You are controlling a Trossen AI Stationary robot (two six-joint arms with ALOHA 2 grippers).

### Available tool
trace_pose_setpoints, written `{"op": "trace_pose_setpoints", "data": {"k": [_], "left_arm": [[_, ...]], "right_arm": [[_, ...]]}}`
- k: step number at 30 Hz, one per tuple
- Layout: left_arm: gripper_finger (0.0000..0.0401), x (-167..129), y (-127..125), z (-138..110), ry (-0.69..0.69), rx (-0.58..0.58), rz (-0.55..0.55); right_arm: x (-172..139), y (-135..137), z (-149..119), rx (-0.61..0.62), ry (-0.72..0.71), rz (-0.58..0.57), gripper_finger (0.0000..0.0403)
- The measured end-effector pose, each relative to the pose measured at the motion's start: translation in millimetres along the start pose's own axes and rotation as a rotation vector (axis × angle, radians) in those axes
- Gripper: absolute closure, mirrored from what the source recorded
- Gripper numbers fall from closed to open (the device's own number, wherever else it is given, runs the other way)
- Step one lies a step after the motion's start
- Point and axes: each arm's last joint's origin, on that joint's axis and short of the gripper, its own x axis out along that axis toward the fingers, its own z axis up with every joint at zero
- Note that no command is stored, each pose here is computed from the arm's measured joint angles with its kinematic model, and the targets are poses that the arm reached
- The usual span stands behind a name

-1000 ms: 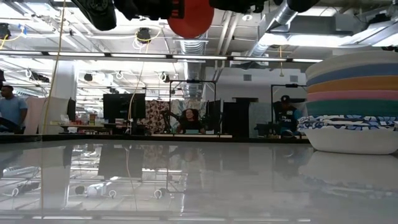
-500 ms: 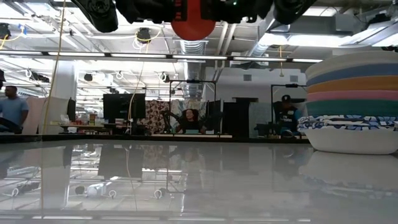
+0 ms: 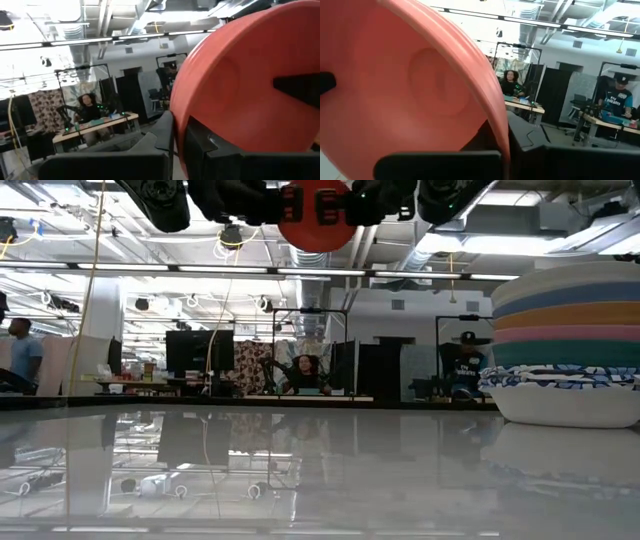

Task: Nest bowls inside each other
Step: Stack the orange bowl on top of the white bowl

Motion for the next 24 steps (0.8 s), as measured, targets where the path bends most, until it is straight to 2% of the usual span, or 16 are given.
{"op": "trace_pose_setpoints", "data": {"k": [3,7,12,16,21,24], "left_arm": [[0.0377,0.0,-0.7,-0.6,0.003,0.012,-0.008],[0.0334,-0.8,0.8,0.8,0.033,0.082,-0.06],[0.0268,-2.5,10.7,4.7,0.088,0.12,-0.222],[0.0222,-5.7,21.4,13.3,0.078,0.179,-0.318],[0.0199,-10.2,33.8,28.2,0.039,0.2,-0.319],[0.0198,-16.5,37.4,34.5,0.035,0.21,-0.385]], "right_arm": [[-0.5,0.5,-0.1,-0.009,0.002,0.003,0.039],[-3.8,5.4,-3.3,-0.072,0.019,0.043,0.0396],[-9.6,11.0,-5.2,-0.129,0.029,0.103,0.0396],[-11.6,8.9,-0.4,-0.134,0.02,0.105,0.0396],[-11.7,-6.5,15.5,-0.112,0.014,0.1,0.0396],[-12.5,-18.2,25.8,-0.115,0.022,0.105,0.0396]]}}
